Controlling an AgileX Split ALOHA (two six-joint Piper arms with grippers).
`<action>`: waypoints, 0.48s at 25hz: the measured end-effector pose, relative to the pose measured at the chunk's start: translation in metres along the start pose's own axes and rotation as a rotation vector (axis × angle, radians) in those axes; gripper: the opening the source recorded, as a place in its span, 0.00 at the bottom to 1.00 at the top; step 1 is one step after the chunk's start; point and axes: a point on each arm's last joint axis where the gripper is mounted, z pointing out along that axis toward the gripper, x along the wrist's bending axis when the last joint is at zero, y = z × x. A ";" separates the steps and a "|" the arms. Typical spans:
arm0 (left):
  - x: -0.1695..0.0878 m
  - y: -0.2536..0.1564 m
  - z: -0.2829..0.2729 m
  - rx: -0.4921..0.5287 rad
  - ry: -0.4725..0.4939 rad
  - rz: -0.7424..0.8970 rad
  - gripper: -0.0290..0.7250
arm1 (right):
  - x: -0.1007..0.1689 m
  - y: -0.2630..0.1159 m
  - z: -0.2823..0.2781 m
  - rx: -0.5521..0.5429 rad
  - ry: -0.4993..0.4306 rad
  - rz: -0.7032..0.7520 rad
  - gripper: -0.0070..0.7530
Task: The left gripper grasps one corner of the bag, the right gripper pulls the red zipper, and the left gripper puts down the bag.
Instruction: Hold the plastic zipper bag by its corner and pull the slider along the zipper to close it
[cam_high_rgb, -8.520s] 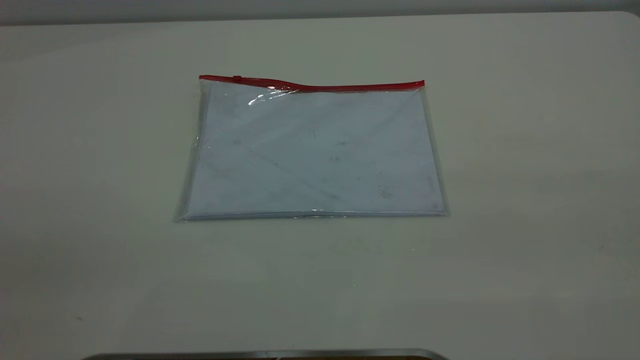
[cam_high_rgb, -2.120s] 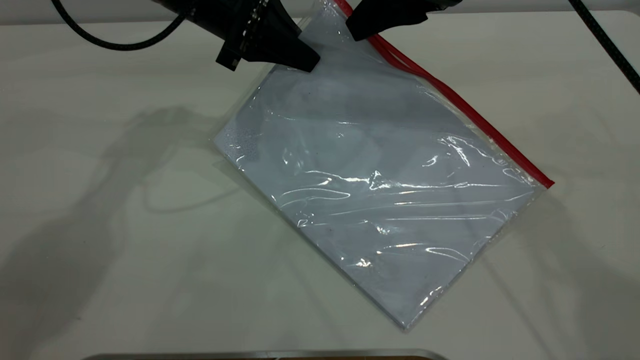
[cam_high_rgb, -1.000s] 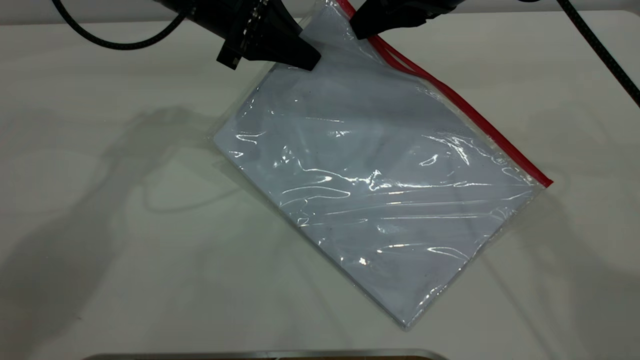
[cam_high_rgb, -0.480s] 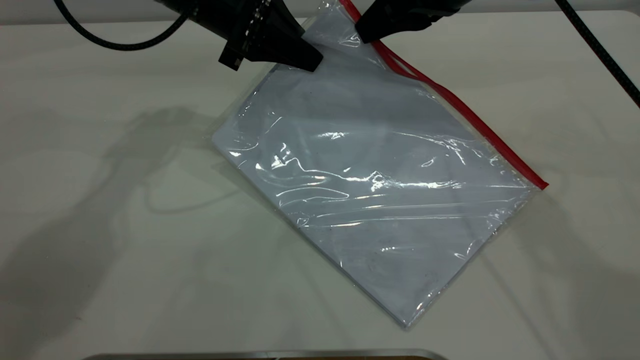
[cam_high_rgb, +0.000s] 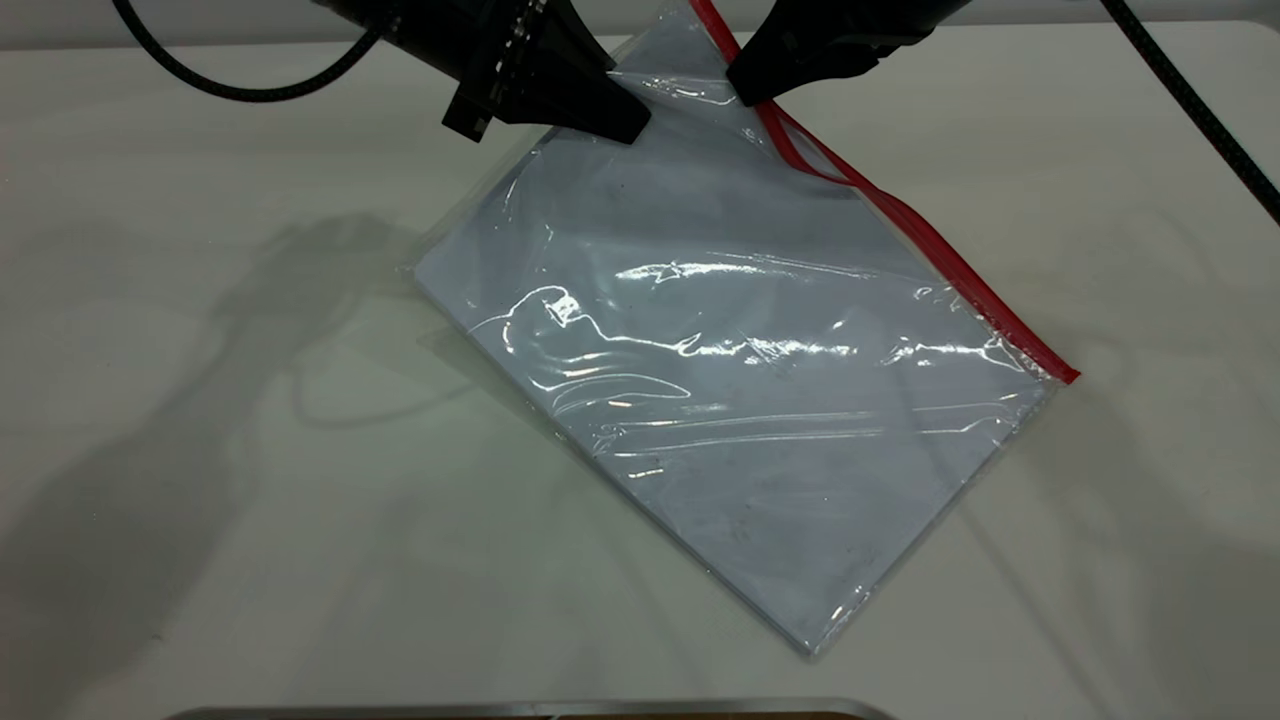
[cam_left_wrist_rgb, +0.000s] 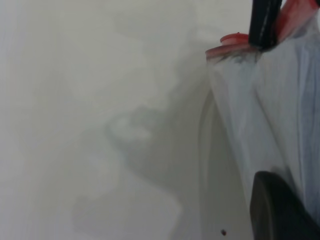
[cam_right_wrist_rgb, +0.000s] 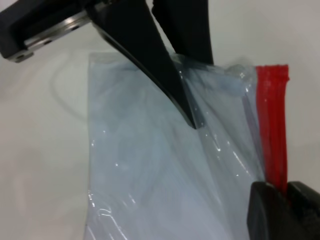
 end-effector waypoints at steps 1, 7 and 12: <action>0.000 0.000 0.000 -0.001 0.001 -0.003 0.11 | 0.000 0.000 0.000 0.001 -0.006 -0.002 0.08; 0.001 0.001 0.000 -0.009 0.006 -0.023 0.11 | -0.003 -0.002 -0.001 0.004 -0.012 0.008 0.09; 0.000 0.002 0.002 -0.016 0.007 -0.028 0.11 | -0.007 -0.012 -0.003 0.021 -0.014 0.048 0.09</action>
